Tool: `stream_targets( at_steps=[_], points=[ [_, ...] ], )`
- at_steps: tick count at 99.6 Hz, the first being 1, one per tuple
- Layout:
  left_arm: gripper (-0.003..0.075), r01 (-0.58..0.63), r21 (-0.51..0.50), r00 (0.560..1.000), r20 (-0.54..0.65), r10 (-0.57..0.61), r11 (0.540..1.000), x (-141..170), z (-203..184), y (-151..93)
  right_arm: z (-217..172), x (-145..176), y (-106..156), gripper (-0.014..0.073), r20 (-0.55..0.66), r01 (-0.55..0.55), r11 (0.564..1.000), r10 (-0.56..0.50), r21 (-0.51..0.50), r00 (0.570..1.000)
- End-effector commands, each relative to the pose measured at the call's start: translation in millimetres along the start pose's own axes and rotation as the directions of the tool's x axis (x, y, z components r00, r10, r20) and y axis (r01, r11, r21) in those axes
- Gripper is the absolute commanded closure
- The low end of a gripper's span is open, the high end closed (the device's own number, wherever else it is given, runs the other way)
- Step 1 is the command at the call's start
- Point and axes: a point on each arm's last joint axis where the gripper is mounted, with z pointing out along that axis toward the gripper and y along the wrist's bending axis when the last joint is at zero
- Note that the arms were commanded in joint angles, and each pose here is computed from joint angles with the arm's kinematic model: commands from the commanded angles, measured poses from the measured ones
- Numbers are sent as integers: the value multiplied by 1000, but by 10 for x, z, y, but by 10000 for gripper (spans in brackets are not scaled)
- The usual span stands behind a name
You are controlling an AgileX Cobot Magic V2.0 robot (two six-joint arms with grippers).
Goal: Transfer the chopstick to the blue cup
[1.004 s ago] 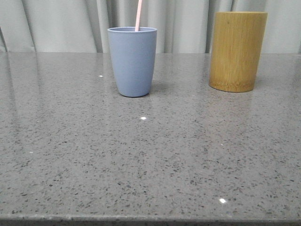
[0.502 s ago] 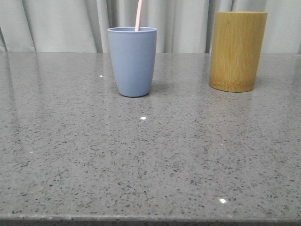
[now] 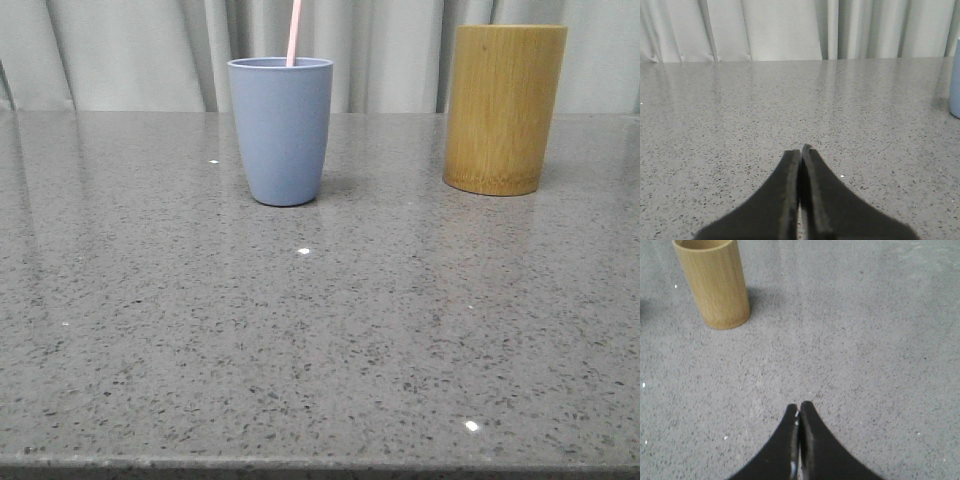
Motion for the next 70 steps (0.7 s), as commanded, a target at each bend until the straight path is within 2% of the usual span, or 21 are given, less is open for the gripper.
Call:
stream_targets(
  at_steps=[1,16,36,54,70],
  points=[
    [739,9,4,994,113,-9,1000,-67,-28,-1,-70,-139,-2,662,153,26,1000,-26,6,988],
    [739,9,4,994,113,-9,1000,-67,-28,-1,-114,-88,53,662,313,107,994,-101,-2,945],
    [739,9,4,994,113,-9,1000,-67,-28,-1,58,264,154,662,382,248,969,-228,-4,896],
    [739,9,4,994,113,-9,1000,-67,-28,-1,233,646,132,662,433,212,977,-199,19,879],
    [739,9,4,994,113,-9,1000,-67,-28,-1,484,889,114,662,429,175,984,-161,6,889]
  ],
)
